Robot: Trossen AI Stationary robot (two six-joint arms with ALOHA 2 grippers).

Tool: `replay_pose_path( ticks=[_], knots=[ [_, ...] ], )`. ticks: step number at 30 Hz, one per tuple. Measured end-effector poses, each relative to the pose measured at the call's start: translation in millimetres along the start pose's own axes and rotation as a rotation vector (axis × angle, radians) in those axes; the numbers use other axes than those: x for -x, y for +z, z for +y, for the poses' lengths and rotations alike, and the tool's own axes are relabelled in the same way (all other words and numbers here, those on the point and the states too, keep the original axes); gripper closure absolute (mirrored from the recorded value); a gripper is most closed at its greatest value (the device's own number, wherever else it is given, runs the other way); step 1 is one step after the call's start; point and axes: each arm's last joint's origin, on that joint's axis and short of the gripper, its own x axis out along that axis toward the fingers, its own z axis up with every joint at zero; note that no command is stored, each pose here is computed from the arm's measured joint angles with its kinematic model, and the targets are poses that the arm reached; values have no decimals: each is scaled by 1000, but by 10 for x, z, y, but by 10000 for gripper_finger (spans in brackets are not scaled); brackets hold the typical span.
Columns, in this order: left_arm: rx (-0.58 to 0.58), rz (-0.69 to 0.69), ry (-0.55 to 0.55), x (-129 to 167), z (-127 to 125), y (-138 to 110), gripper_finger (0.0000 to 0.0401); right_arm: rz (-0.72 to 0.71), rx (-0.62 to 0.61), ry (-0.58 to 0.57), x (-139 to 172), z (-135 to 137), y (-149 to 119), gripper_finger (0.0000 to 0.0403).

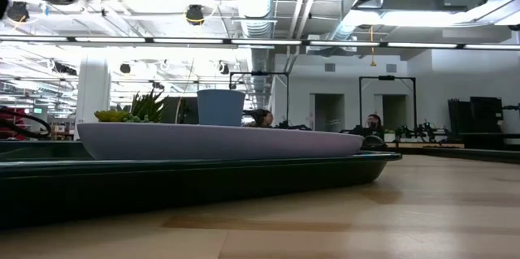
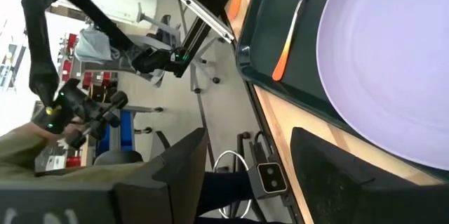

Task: Pick and place plate/cup/fork/spoon on tray
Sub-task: Put the orange spoon on the black serving tray to the left of the orange fork

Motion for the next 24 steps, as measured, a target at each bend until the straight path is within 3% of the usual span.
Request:
replay_pose_path(
  ticks=[8, 15, 24],
  knots=[
    [50, 56, 97, -106, 129, -611, 401, -4, -21, -2, -1, 2, -4, 175],
    [-29, 112, 156, -271, 246, -1072, 401, -20, -26, -8, 0, -1, 3, 175],
    [-73, 109, 205, -508, 377, -1391, 401, -22, -54, -7, 0, -1, 6, 175]
  ],
)
